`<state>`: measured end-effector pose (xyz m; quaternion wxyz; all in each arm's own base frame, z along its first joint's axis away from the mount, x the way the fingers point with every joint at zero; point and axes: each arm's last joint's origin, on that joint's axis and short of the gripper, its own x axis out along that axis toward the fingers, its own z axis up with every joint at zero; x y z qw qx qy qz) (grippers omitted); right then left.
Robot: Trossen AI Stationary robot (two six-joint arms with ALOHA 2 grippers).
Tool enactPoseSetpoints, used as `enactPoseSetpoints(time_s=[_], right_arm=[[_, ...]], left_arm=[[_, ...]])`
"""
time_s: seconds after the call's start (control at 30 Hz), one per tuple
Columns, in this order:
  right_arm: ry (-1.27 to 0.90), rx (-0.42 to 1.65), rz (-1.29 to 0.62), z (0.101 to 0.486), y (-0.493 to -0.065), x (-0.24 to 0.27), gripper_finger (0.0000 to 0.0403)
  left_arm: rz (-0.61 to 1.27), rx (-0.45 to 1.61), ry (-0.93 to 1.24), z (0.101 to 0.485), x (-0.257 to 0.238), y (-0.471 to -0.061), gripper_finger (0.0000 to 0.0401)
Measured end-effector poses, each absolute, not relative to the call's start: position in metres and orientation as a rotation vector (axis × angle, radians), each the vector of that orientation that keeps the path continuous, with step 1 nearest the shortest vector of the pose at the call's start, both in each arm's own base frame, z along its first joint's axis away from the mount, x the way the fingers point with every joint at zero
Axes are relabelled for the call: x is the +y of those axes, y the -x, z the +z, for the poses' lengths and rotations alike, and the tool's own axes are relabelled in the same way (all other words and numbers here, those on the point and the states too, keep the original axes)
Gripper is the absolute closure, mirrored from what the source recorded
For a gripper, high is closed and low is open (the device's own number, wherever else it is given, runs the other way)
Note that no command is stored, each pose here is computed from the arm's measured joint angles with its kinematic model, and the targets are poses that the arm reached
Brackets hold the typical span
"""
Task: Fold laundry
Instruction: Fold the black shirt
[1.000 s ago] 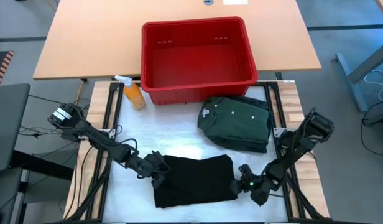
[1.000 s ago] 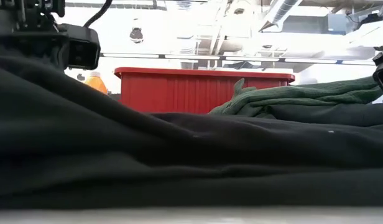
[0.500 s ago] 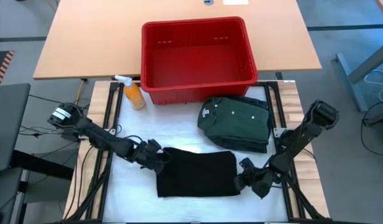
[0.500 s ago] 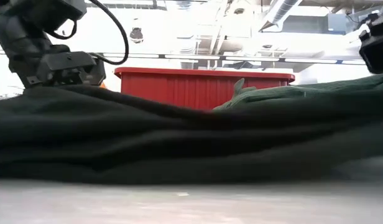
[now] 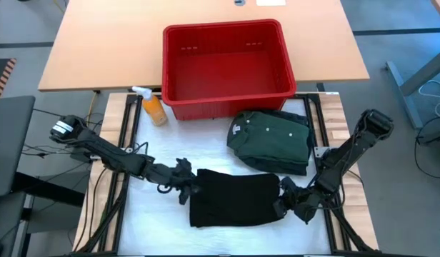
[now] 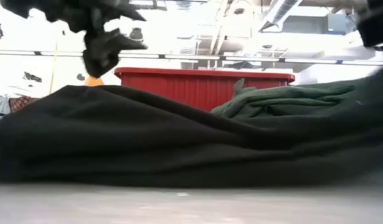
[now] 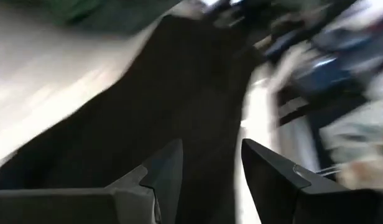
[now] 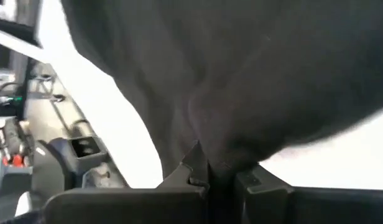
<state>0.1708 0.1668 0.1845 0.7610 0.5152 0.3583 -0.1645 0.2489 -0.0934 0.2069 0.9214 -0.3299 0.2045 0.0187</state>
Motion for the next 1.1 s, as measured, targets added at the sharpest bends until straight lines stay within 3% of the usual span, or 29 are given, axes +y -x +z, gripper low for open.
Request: enactPoseSetpoints(time_s=[0.23, 0.47, 0.77, 1.1], right_arm=[[-0.919, 0.739, -0.319, 0.236, -0.201, 0.158, 0.0368], [-0.803, 0.798, -0.425, 0.281, -0.213, 0.135, 0.0367], [-0.828, 0.769, -0.448, 0.303, -0.226, 0.117, 0.0366], [-0.836, 0.895, -0.419, 0.3, -0.222, 0.116, 0.0366]], left_arm=[[-0.13, 0.386, 0.735, 0.189, -0.094, -0.277, 0.0246], [-0.387, 0.613, 0.755, 0.162, -0.112, -0.301, 0.0246], [-0.235, 1.008, 0.621, 0.118, -0.129, -0.306, 0.0246], [-0.294, 1.147, 0.582, 0.128, -0.144, -0.283, 0.0246]])
